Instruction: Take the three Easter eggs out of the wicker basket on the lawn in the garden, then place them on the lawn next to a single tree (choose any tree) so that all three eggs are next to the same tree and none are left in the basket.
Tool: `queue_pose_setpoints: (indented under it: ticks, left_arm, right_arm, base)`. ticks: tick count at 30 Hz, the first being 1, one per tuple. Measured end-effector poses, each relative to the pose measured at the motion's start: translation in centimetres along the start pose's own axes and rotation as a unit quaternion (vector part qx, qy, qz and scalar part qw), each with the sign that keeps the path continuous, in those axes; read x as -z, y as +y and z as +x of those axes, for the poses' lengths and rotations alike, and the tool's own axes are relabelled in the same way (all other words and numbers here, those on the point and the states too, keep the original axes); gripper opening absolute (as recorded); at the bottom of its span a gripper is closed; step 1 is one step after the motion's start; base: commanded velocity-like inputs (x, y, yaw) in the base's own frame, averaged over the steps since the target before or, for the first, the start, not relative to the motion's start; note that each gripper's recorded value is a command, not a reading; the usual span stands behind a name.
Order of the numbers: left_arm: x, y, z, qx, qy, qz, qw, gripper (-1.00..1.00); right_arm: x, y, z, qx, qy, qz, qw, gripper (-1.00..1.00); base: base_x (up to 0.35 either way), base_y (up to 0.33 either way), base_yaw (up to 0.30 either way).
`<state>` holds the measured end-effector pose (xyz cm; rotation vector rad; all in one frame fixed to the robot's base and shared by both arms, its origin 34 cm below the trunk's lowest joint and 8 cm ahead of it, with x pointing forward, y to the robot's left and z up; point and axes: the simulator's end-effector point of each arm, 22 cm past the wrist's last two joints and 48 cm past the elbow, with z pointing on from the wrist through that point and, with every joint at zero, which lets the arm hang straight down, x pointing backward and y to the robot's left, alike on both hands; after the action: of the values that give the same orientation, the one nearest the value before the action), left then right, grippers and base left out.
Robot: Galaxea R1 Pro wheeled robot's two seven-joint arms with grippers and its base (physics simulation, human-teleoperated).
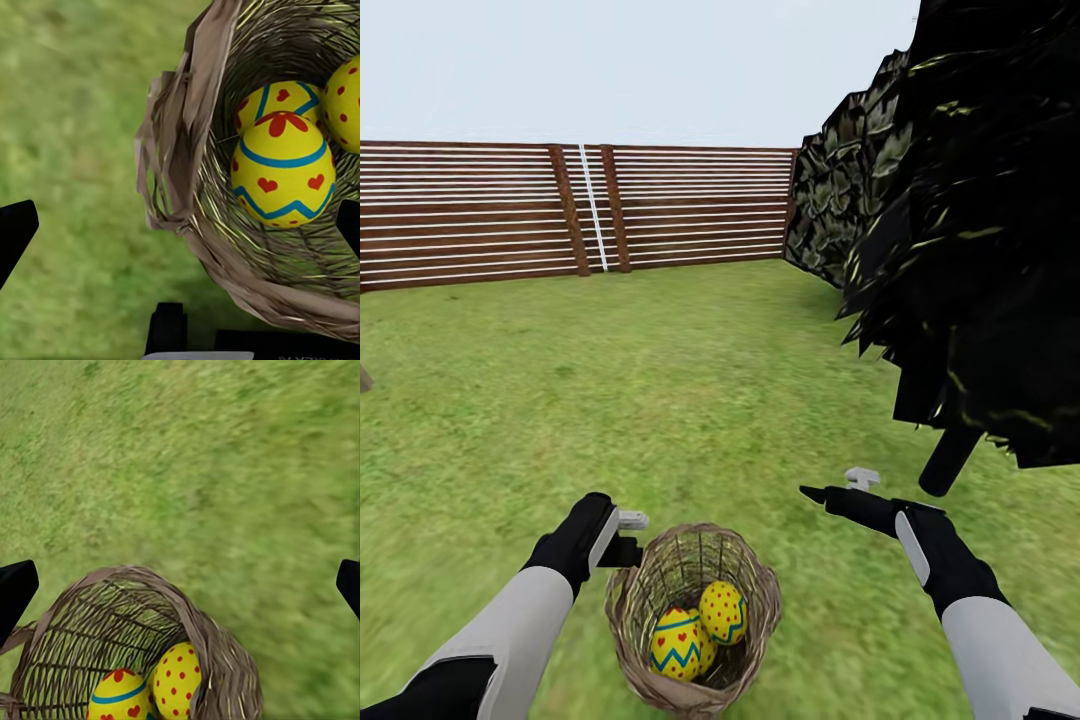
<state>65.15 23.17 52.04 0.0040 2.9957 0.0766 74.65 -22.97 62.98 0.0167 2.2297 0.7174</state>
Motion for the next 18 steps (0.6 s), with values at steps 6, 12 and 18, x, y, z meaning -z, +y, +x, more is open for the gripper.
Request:
queue_pose_setpoints:
  ticks: [6,12,18]
  left_arm:
    - [-1.1,-0.1,0.3,0.0,-0.002,0.0,1.0,1.0]
    - [-2.2,-0.1,0.4,0.0,-0.006,0.0,1.0,1.0]
    - [-3.4,-0.2,0.6,0.0,-0.008,0.0,1.0,1.0]
  right_arm:
    - [-0.5,-0.5,1.0,0.0,0.0,0.0,1.0,1.0]
    - [-1.0,-1.1,1.9,0.0,0.0,0.0,1.0,1.0]
    - [-1.5,-1.7,3.4,-0.007,0.011,0.0,0.9999,1.0]
  base:
    - [0.0,0.0,0.0]
    - [0.0,0.0,0.0]
    - [0.0,0.0,0.0]
